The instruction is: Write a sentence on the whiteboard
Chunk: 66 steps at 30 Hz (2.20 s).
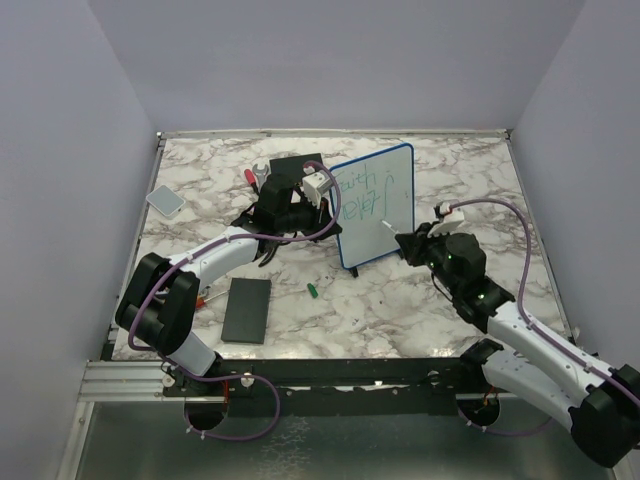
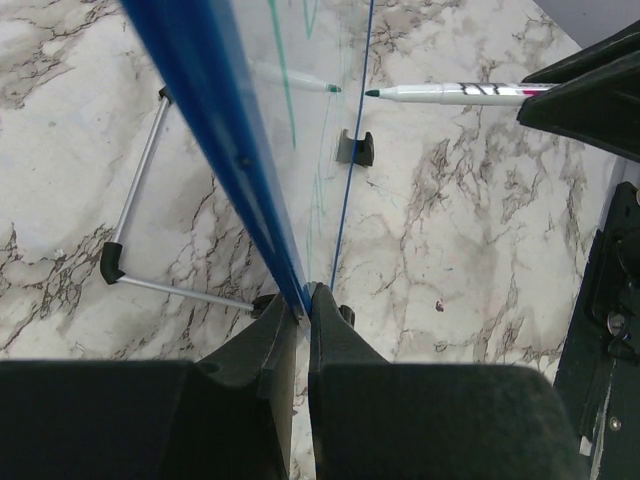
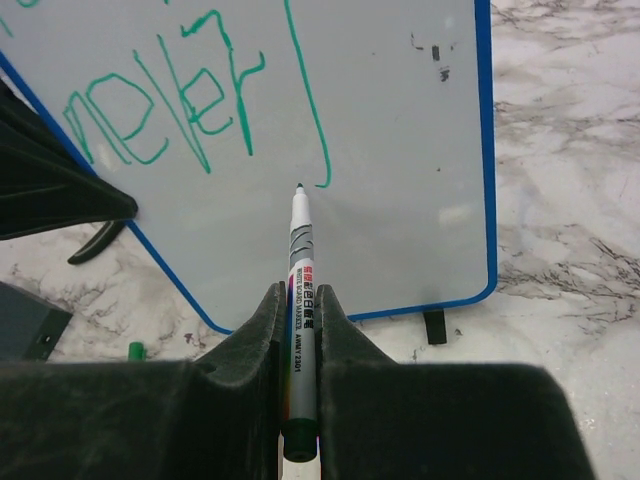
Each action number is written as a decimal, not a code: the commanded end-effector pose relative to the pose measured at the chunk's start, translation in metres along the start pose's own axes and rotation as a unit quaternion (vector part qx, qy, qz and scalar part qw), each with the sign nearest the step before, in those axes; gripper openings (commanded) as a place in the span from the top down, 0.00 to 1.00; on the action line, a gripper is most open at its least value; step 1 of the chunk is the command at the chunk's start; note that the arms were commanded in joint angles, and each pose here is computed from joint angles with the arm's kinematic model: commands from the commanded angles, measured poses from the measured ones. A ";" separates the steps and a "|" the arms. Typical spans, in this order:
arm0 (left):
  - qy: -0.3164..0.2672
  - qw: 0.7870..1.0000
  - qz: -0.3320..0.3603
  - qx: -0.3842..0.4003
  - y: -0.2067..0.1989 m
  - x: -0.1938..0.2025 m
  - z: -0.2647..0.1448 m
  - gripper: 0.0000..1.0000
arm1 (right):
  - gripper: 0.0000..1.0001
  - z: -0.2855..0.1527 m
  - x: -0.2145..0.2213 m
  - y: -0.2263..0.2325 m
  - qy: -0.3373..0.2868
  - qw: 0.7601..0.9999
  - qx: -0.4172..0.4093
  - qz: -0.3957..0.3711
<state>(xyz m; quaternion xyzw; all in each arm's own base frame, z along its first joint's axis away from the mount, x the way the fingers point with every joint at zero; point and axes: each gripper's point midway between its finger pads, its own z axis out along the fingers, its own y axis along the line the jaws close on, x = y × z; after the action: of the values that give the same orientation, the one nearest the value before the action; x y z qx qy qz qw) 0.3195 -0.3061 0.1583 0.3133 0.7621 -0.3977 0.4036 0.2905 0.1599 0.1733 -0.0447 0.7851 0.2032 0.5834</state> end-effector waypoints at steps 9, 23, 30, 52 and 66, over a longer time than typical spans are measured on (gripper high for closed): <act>0.041 0.999 -0.011 -0.020 0.008 0.024 0.000 1.00 | 0.99 -0.009 -0.052 0.008 -0.067 0.997 -0.009 -0.021; 0.043 0.999 -0.010 -0.021 0.009 0.026 0.001 1.00 | 0.99 0.008 -0.066 0.007 -0.089 0.995 0.005 -0.038; 0.044 0.999 -0.010 -0.021 0.010 0.027 0.001 1.00 | 0.99 0.011 -0.066 -0.003 -0.089 0.995 0.033 -0.044; 0.042 0.999 -0.010 -0.023 0.009 0.025 0.000 1.00 | 0.99 -0.002 -0.071 -0.014 -0.100 0.992 0.059 -0.052; 0.038 0.999 -0.006 -0.024 0.008 0.022 -0.001 1.00 | 0.99 -0.003 -0.068 -0.024 -0.102 0.990 0.073 -0.060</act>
<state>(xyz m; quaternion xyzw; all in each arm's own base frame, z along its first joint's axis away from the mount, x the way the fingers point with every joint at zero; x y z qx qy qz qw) 0.3198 -0.3060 0.1582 0.3131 0.7623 -0.3967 0.4042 0.3156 0.1364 0.2318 -0.0348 0.7321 0.1316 0.6675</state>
